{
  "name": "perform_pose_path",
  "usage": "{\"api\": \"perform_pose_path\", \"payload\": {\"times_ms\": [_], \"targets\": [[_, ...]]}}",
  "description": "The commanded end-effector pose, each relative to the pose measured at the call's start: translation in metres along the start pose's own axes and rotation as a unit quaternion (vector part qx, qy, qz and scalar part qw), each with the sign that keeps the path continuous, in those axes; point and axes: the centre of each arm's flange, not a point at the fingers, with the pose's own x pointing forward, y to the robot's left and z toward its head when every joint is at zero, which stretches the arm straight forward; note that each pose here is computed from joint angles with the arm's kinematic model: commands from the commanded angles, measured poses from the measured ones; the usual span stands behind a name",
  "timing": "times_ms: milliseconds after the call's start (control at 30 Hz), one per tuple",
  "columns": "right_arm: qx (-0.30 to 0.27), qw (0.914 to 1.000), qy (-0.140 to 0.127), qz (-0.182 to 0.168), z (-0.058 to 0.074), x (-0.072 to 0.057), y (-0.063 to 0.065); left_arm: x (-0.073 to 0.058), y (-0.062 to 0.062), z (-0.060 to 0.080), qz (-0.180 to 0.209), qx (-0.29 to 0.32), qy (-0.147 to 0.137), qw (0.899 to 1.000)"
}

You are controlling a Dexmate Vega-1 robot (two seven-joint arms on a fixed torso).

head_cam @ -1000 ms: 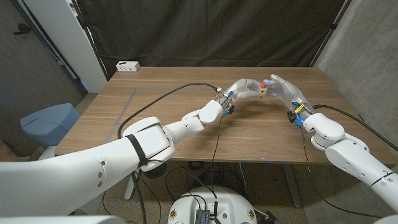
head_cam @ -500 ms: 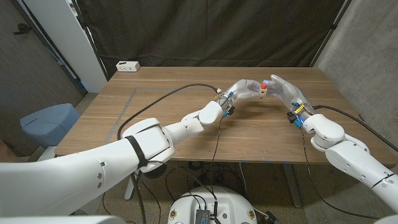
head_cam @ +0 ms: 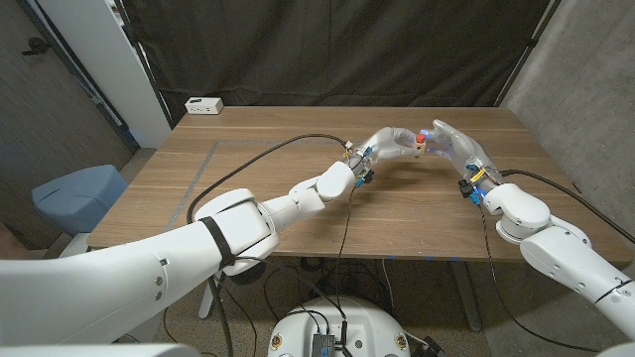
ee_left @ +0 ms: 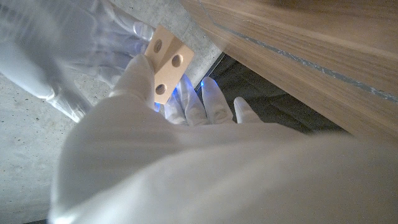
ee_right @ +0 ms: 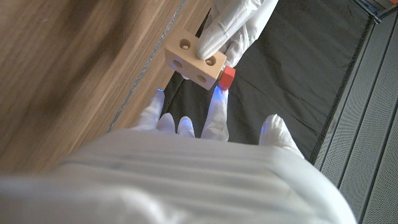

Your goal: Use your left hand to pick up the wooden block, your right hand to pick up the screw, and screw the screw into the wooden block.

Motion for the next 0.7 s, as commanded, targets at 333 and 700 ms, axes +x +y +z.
{"api": "perform_pose_path", "payload": {"times_ms": [333,700], "targets": [[0.004,0.9999,0.009,-0.011,-0.002,-0.005,0.002,-0.001,0.001,-0.004,-0.001,-0.006,0.011,1.0],[0.002,0.9998,0.009,-0.02,-0.001,-0.013,0.003,0.0,-0.001,-0.006,-0.004,-0.009,0.019,1.0]]}}
